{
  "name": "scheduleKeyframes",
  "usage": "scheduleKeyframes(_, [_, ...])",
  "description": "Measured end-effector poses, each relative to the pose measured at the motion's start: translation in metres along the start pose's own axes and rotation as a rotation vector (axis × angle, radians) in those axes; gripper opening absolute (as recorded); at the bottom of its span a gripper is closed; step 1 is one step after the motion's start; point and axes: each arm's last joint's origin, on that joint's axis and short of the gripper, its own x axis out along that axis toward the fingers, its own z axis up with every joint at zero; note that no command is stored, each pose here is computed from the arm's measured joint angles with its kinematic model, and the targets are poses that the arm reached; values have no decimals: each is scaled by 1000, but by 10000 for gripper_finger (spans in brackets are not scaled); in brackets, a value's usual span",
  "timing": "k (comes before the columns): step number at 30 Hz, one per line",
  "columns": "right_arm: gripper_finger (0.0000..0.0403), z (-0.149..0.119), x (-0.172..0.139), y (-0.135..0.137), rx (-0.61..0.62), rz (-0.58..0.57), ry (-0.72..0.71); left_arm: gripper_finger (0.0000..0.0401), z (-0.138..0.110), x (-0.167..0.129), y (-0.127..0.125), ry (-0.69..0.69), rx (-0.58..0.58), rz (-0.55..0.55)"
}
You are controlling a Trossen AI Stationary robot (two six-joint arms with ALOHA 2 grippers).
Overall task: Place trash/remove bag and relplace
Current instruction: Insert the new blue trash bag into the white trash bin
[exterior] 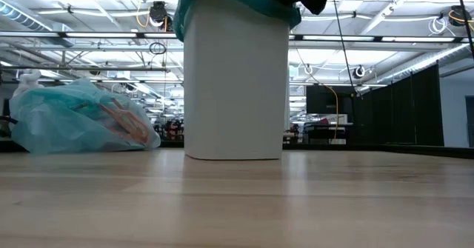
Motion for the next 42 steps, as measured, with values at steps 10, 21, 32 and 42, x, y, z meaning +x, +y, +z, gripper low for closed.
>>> scheduleKeyframes(10, [0, 5, -23, 9, -21, 56, -57, 260, -11, -13, -16, -40, 34, -99])
scheduleKeyframes(21, [0, 47, -94, -2, 83, 147, -507, 261, -3, -17, -31, -153, 160, -241])
scheduleKeyframes(32, [0, 67, -112, -37, 123, 23, -729, 261, 34, -31, -37, -517, 324, -302])
scheduleKeyframes(42, [0, 66, -101, -78, 292, -399, -685, 261, 66, -38, -17, -655, 261, -221])
